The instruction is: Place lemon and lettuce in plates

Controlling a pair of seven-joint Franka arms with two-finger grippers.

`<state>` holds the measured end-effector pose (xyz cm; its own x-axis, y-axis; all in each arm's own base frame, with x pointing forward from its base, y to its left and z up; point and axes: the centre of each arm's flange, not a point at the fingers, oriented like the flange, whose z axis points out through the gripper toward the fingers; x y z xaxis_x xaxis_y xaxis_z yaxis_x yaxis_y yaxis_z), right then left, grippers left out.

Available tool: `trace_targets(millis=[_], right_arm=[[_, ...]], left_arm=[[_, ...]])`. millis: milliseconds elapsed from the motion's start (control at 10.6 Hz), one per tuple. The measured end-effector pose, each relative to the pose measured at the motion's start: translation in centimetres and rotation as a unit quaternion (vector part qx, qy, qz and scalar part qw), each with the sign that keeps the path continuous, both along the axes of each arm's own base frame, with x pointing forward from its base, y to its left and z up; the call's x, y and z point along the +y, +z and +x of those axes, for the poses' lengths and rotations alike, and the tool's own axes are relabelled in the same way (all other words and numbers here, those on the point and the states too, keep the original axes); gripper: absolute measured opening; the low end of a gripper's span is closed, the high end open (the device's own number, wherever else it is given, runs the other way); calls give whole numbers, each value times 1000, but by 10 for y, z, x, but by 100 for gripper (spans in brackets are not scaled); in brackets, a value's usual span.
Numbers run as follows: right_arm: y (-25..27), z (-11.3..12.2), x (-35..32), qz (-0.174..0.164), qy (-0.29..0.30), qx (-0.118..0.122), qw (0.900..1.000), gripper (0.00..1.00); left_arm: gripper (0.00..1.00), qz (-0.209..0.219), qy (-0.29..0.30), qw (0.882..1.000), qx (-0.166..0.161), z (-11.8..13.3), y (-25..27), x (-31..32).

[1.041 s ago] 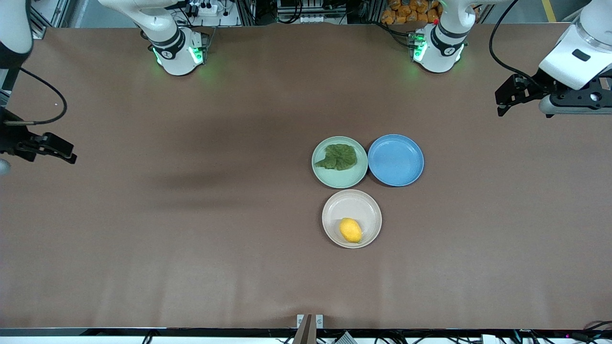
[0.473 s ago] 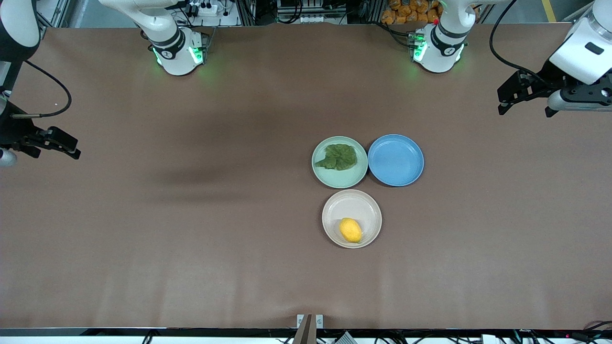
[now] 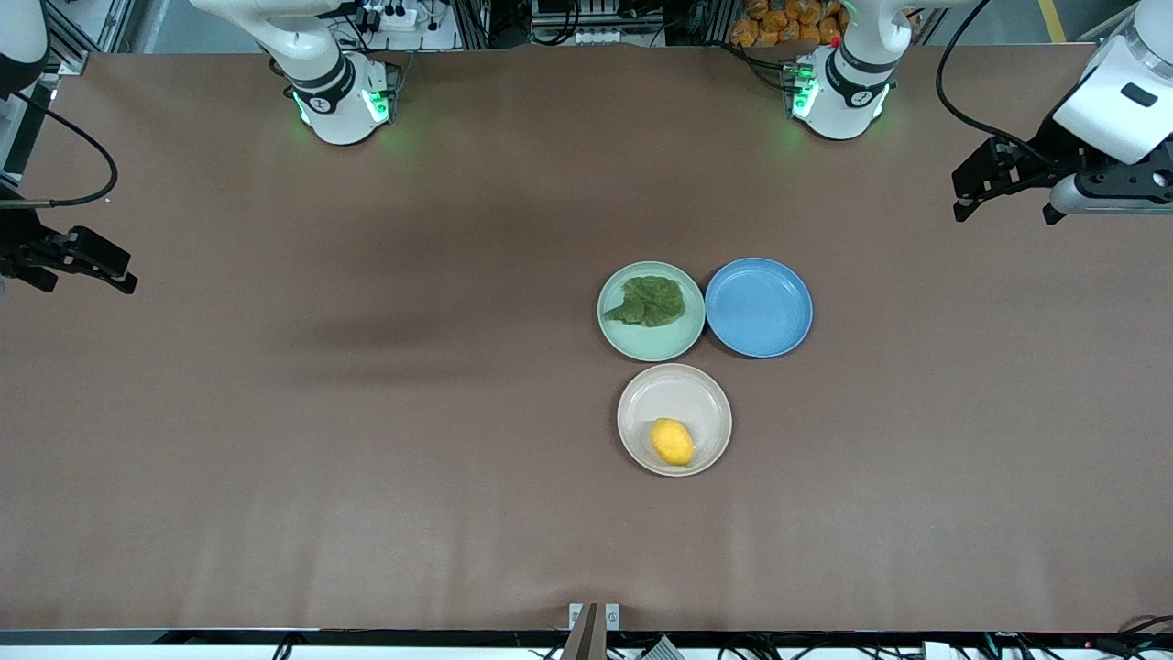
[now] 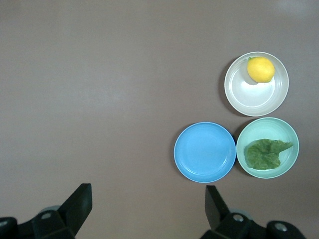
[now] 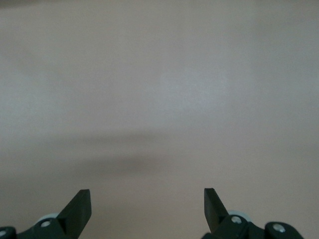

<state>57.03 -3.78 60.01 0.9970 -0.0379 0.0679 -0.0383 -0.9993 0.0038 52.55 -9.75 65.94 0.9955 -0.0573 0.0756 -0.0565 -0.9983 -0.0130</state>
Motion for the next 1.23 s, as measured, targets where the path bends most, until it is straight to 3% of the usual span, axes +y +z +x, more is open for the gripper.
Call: trace_targets(millis=[1231], right_arm=[[40,-18,1,2,0,29,1000,100]], left_arm=[[100,0,0,1000,2,0,-2,-4]])
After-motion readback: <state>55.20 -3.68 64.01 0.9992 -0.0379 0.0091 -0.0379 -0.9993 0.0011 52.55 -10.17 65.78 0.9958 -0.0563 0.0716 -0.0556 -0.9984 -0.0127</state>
